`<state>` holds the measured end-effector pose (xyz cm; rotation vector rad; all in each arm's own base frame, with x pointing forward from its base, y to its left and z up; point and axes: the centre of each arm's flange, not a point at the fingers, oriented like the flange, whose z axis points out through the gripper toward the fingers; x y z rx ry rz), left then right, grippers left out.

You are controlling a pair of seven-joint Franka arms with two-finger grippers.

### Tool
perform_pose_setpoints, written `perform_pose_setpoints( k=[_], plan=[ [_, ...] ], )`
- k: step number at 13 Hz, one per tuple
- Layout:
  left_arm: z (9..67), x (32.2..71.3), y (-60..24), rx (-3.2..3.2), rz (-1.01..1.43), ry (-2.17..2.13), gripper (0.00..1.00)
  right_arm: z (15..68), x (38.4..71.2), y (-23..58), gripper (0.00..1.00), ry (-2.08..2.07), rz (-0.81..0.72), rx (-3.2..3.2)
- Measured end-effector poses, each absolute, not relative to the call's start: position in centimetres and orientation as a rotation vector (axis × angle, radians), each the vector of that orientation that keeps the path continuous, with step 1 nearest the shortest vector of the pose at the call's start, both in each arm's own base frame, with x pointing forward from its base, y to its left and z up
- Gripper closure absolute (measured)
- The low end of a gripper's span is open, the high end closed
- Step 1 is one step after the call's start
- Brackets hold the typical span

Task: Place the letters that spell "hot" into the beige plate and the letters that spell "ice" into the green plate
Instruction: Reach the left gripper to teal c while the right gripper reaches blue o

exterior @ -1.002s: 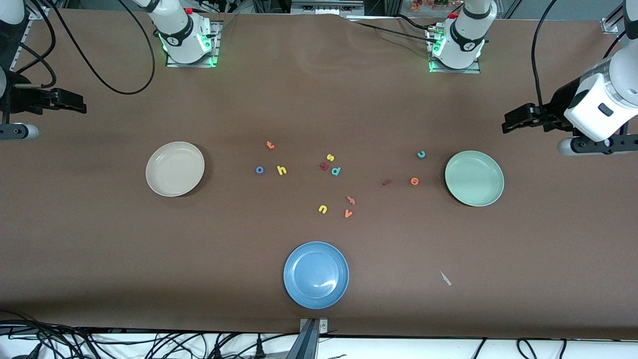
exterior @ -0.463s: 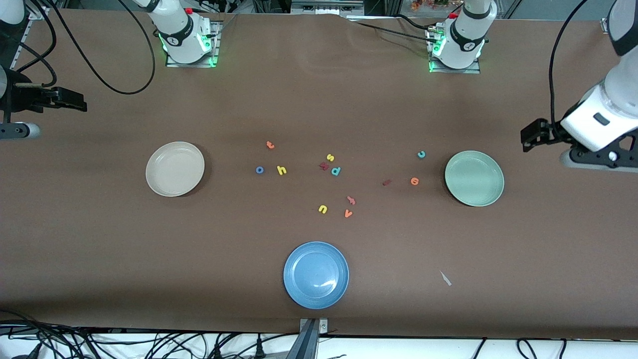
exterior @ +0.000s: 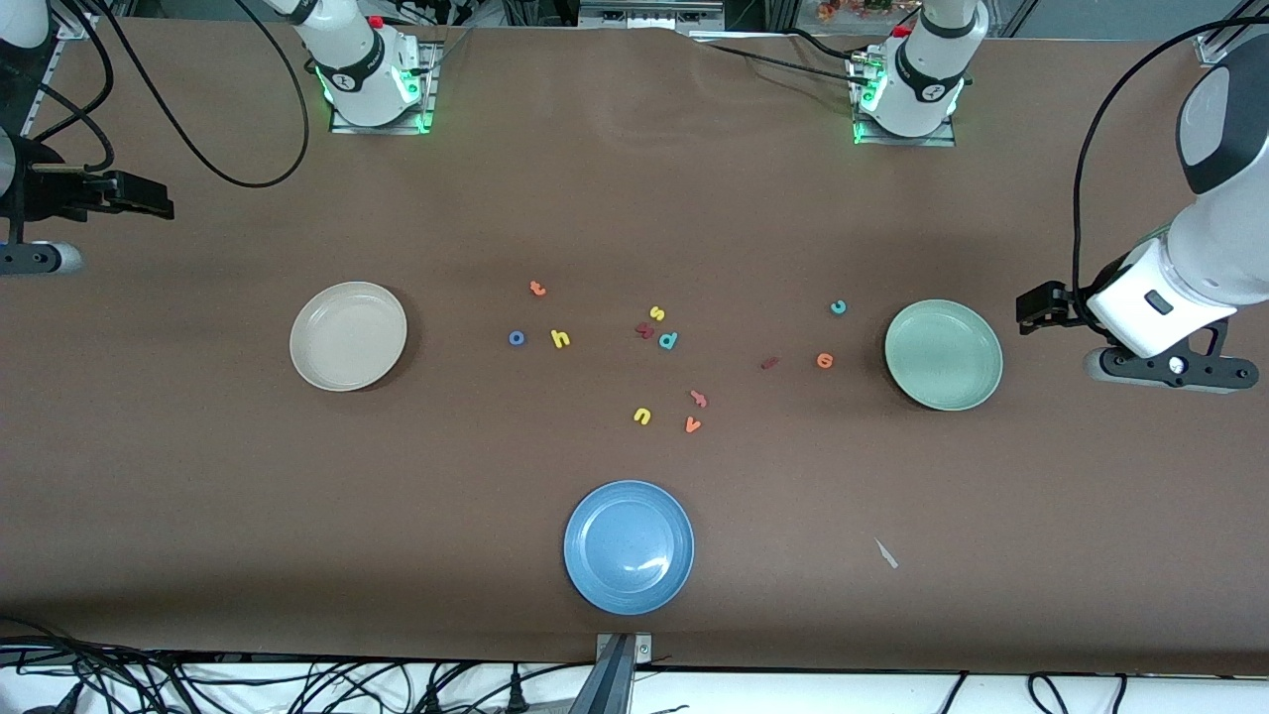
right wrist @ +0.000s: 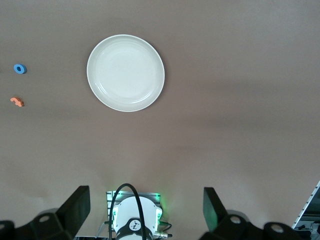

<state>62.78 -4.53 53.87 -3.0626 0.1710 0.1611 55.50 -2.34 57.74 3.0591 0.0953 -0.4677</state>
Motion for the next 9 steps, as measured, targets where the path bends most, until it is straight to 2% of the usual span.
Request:
perform_pose_setpoints(
  k=[2, 7, 9],
  plan=[
    [52.2, 62.6, -4.7, -3.058, 0.213, 0.153, 0.00, 57.7, 55.5, -2.3, 0.00, 0.097, -0.471, 3.059],
    [43.3, 61.6, -7.2, -3.105, 0.501, -0.021, 0.00, 57.7, 55.5, -1.9, 0.00, 0.105, -0.472, 3.065],
    [40.7, 61.4, -9.2, -3.085, 0.536, -0.131, 0.00, 57.7, 55.5, -1.9, 0.00, 0.106, -0.472, 3.065]
  ],
)
